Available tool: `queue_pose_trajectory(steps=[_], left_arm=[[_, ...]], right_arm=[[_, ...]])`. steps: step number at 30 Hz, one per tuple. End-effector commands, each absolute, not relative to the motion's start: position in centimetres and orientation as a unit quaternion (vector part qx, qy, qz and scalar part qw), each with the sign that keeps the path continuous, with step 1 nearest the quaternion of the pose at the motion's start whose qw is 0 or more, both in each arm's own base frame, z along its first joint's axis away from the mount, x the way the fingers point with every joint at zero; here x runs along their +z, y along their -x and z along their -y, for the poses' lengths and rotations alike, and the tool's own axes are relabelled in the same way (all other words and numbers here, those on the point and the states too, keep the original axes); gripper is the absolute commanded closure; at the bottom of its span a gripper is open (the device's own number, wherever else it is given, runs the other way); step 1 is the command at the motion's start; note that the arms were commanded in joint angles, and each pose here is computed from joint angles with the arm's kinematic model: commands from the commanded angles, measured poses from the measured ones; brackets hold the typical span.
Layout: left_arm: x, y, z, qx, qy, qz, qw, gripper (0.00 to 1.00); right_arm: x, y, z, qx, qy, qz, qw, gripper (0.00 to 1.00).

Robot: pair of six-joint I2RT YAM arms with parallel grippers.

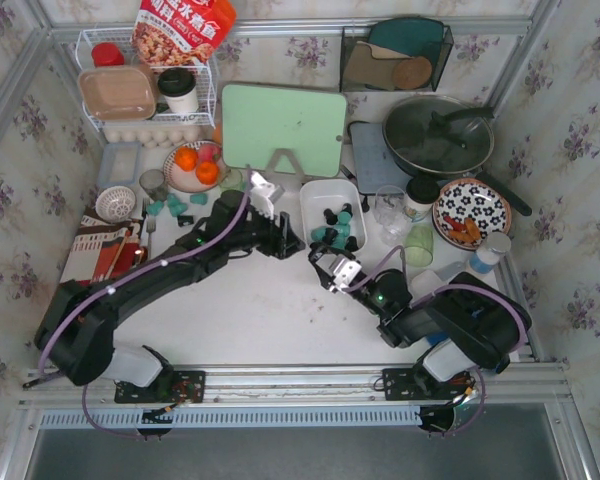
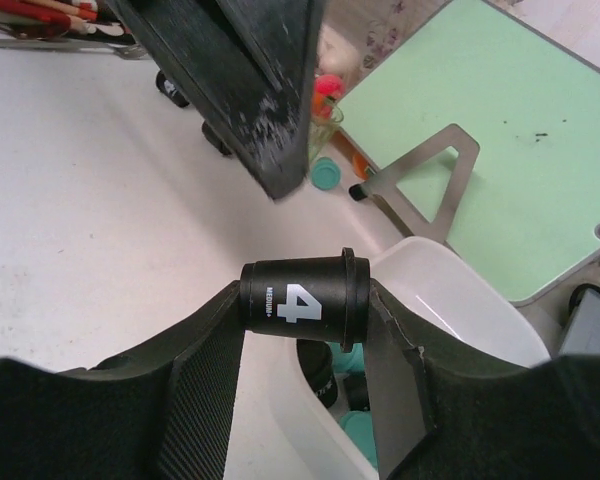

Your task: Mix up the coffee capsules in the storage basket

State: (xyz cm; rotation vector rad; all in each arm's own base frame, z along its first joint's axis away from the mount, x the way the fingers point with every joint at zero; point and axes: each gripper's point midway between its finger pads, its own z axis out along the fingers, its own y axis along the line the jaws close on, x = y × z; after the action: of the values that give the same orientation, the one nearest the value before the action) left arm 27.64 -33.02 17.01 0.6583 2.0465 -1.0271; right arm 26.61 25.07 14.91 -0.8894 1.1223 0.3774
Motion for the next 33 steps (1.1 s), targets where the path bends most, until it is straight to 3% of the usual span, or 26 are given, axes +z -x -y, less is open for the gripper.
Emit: queue_pose_trajectory(steps=[1, 6, 10, 23, 33], left_arm=[[17.3, -30.5, 28.4, -0.303, -0.182, -0.827, 0.437, 0.36], [15.3, -32.9, 21.1, -0.141, -0.092, -0.875, 0.454, 0.33], [13.8, -34.3, 17.6, -0.075, -0.056, -0.892, 0.443, 0.33], [6.6, -39.1, 13.4, -0.046, 0.011, -0.944, 0.326, 0.36], [5.3, -42.9, 12.8, -0.036, 0.009, -0.955, 0.293, 0.37]], right_arm=[[19.2, -28.1, -24.3, 0.142, 0.352, -0.471, 0.796, 0.61], [17.7, -32.1, -24.1, 0.102, 0.309, -0.547, 0.771, 0.55], [16.3, -35.3, -24.3, 0.089, 0.274, -0.605, 0.743, 0.49], [12.5, -40.0, -25.0, 0.100, 0.209, -0.727, 0.646, 0.19], [15.4, -36.2, -24.1, 0.140, 0.231, -0.708, 0.653, 0.19]])
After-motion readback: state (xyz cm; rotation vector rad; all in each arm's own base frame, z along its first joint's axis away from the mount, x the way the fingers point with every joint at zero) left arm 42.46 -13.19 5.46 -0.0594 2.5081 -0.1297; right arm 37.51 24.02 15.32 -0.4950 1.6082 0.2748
